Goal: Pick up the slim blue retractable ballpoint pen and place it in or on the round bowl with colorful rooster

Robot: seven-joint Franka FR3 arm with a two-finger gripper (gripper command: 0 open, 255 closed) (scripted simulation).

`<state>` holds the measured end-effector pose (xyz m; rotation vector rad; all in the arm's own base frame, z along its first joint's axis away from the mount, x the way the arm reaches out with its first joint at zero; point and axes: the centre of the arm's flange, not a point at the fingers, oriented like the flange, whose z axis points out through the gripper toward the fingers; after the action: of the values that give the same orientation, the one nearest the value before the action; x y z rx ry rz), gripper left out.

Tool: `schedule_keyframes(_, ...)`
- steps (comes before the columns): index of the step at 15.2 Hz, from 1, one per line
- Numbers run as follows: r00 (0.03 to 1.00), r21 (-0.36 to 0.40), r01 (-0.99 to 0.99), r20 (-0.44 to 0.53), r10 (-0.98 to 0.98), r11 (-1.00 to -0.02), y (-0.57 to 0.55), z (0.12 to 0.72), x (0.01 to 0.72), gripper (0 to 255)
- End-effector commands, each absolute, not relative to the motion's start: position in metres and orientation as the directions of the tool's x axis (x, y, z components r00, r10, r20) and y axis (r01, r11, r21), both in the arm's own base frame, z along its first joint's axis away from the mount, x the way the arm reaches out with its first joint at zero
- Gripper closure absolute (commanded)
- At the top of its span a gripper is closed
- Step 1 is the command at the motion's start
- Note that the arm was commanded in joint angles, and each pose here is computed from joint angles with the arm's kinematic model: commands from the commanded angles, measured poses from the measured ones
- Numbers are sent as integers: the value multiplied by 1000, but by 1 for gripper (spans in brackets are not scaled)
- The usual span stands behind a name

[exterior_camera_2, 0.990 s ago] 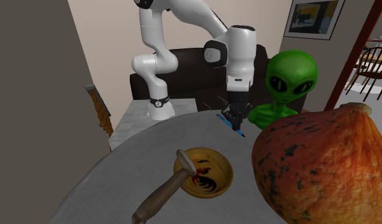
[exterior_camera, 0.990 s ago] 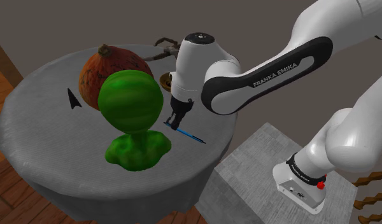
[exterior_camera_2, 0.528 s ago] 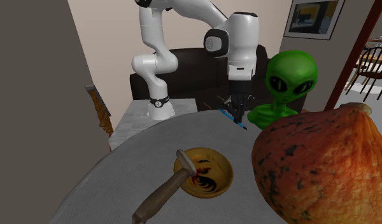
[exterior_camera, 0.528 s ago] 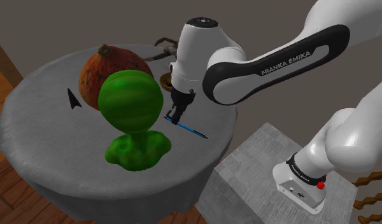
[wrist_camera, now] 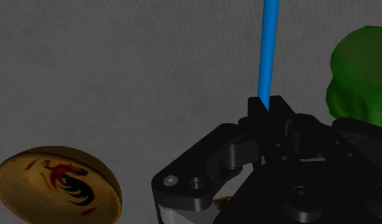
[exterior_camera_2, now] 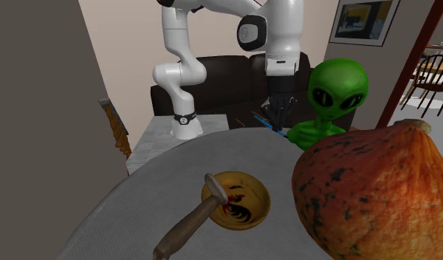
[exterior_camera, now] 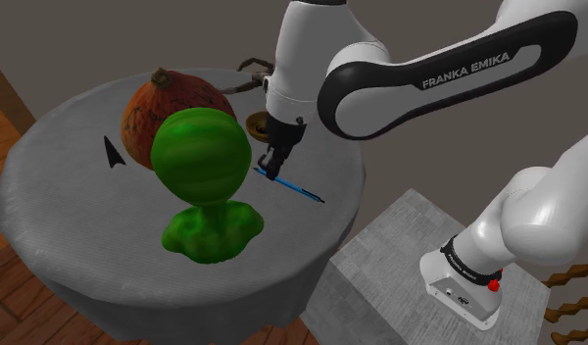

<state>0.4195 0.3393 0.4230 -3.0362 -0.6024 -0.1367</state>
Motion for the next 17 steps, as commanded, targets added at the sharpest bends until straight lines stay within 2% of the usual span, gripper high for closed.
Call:
schedule_keyframes(1,920,-25,383,94,379,-923,340,433,421,255)
schedule_keyframes(8,920,-25,383,94,379,-923,340,466,421,255)
schedule_keyframes(17,920,-25,383,94,379,-923,284,474,525,255)
